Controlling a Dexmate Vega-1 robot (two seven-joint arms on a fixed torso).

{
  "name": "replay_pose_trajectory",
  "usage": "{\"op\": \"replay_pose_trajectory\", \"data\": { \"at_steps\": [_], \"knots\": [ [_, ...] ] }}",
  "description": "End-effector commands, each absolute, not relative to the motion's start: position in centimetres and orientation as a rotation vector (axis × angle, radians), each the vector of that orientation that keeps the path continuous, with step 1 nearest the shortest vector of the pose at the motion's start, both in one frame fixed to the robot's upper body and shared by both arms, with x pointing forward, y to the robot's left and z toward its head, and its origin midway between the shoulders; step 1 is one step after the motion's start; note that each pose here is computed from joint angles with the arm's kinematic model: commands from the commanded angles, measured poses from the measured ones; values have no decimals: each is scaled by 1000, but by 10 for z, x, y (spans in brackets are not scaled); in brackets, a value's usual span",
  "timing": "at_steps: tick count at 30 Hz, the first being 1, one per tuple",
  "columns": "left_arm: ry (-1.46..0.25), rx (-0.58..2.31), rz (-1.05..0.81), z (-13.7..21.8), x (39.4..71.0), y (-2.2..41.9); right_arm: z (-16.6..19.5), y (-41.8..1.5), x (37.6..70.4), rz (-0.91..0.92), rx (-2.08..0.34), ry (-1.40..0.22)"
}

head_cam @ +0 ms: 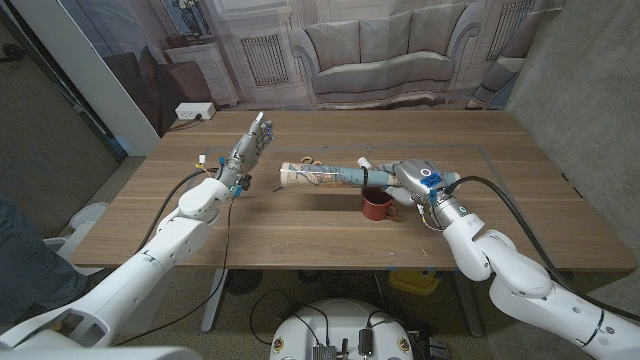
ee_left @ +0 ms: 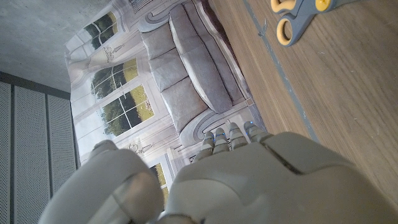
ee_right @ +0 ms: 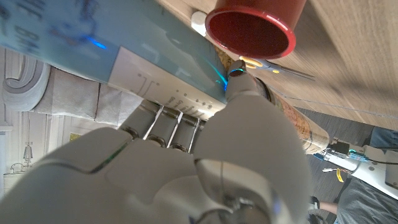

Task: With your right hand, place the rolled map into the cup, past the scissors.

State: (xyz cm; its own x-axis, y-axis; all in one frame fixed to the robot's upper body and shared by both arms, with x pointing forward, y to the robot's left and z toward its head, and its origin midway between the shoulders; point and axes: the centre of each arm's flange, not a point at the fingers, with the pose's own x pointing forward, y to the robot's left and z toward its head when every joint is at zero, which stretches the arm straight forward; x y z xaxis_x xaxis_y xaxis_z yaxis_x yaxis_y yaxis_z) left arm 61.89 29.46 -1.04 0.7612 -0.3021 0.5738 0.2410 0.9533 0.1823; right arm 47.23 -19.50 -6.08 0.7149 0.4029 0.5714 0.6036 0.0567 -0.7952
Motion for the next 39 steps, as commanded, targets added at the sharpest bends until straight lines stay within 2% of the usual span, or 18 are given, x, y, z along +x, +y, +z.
{"op": "replay_pose_trajectory", "data": {
  "at_steps": [1, 27, 39],
  "knots": [
    [-639, 101, -299, -9, 622, 293, -68, -198, 480, -167, -1563, -804],
    [-634, 91, -297, -15, 620, 287, -79, -209, 480, -145, -1589, -730],
    [-640, 88, -300, -16, 618, 286, -79, -205, 474, -146, -1594, -744]
  ]
}}
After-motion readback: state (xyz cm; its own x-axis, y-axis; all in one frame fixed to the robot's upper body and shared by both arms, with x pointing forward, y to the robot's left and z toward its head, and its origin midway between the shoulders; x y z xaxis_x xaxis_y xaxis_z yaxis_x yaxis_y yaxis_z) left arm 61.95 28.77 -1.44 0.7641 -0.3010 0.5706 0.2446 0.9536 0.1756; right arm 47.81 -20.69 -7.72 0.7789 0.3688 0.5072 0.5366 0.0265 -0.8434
